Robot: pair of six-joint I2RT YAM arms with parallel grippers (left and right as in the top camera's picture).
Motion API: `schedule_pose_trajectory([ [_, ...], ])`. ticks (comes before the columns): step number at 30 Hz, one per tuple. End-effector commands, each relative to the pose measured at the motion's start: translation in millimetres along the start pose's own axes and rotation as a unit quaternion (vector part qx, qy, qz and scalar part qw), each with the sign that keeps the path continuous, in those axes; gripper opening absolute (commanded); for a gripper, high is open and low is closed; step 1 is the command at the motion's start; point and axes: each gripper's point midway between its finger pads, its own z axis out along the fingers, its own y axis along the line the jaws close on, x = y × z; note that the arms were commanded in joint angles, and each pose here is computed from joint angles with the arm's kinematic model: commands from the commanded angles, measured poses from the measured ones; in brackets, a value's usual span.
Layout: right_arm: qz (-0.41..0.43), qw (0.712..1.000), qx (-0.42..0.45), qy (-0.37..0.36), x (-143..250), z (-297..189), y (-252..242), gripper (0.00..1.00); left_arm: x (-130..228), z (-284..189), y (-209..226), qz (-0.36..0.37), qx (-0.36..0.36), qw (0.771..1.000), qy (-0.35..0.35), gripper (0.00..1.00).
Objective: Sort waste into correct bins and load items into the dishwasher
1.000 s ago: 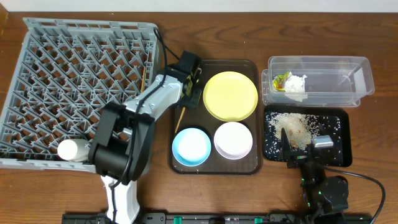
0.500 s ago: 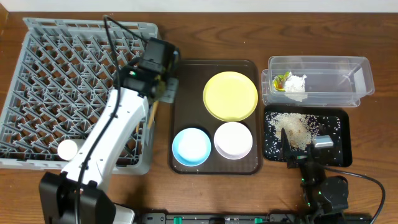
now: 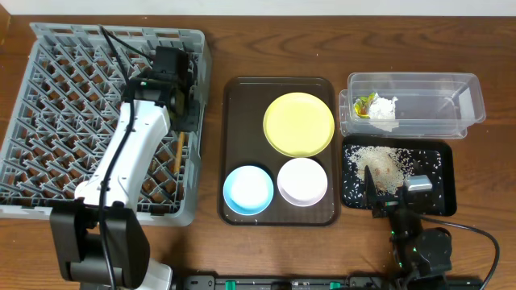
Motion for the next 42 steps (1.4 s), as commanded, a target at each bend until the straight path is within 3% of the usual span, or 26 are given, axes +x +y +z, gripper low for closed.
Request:
schedule_pose_trajectory([
  [1,-0.005,1.000,0.005,0.001,1,0,-2,0.99,3,1,-5,0.007,0.014,1.000,0.006,0.36],
  [6,-0.005,1.000,0.005,0.001,1,0,-2,0.99,-10,-37,-32,0.001,0.067,0.997,-0.023,0.38],
  [12,-0.005,1.000,0.005,0.001,1,0,-2,0.99,-10,-89,-119,0.047,0.205,0.975,-0.066,0.41],
  [22,-0.005,1.000,0.005,0.001,1,0,-2,0.99,58,-55,-218,0.140,0.218,0.966,0.011,0.41],
  [26,-0.005,1.000,0.005,0.001,1,0,-2,0.99,49,-35,-227,0.118,0.181,0.976,-0.004,0.41],
  [30,-0.005,1.000,0.005,0.001,1,0,-2,0.99,27,-16,-219,0.038,0.142,0.989,-0.027,0.44],
  [33,-0.005,1.000,0.005,0.001,1,0,-2,0.99,25,-3,-223,0.005,0.151,0.988,-0.015,0.44],
  [37,-0.005,1.000,0.005,0.001,1,0,-2,0.99,45,-7,-239,0.018,0.203,0.978,0.037,0.44],
  [42,-0.005,1.000,0.005,0.001,1,0,-2,0.99,75,-13,-244,0.104,0.215,0.968,0.075,0.44],
])
